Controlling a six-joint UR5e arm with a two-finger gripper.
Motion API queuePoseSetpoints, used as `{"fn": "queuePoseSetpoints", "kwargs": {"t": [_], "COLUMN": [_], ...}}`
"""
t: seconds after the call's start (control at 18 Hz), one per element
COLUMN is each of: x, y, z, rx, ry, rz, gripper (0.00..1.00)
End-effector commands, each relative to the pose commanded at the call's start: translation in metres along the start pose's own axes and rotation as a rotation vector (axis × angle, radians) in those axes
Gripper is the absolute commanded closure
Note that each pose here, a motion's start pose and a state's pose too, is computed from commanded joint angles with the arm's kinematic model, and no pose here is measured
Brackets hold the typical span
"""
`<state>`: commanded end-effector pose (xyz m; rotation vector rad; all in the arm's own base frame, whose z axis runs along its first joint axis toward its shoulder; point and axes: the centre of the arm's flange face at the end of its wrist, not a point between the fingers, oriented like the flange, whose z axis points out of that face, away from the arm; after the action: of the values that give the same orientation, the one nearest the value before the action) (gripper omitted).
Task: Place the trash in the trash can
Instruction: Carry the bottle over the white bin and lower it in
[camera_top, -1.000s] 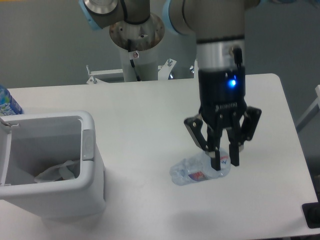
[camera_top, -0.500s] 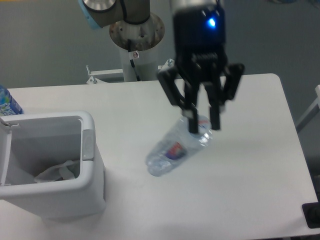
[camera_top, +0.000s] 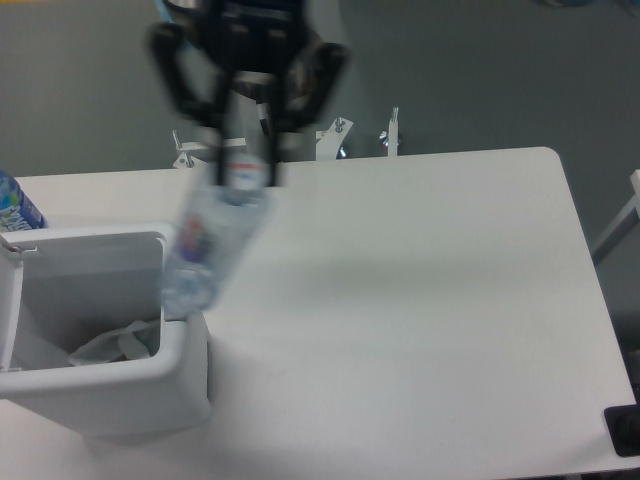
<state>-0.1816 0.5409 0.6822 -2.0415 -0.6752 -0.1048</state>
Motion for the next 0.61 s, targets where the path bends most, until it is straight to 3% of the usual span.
{"fn": "queuePoseSetpoints", "kwargs": {"t": [0.61], "x": [0.007], "y": [0.05], "z": [0.067], "rx": [-0.146], "ry": [0.025], "rz": [0.025], "gripper": [0.88]}}
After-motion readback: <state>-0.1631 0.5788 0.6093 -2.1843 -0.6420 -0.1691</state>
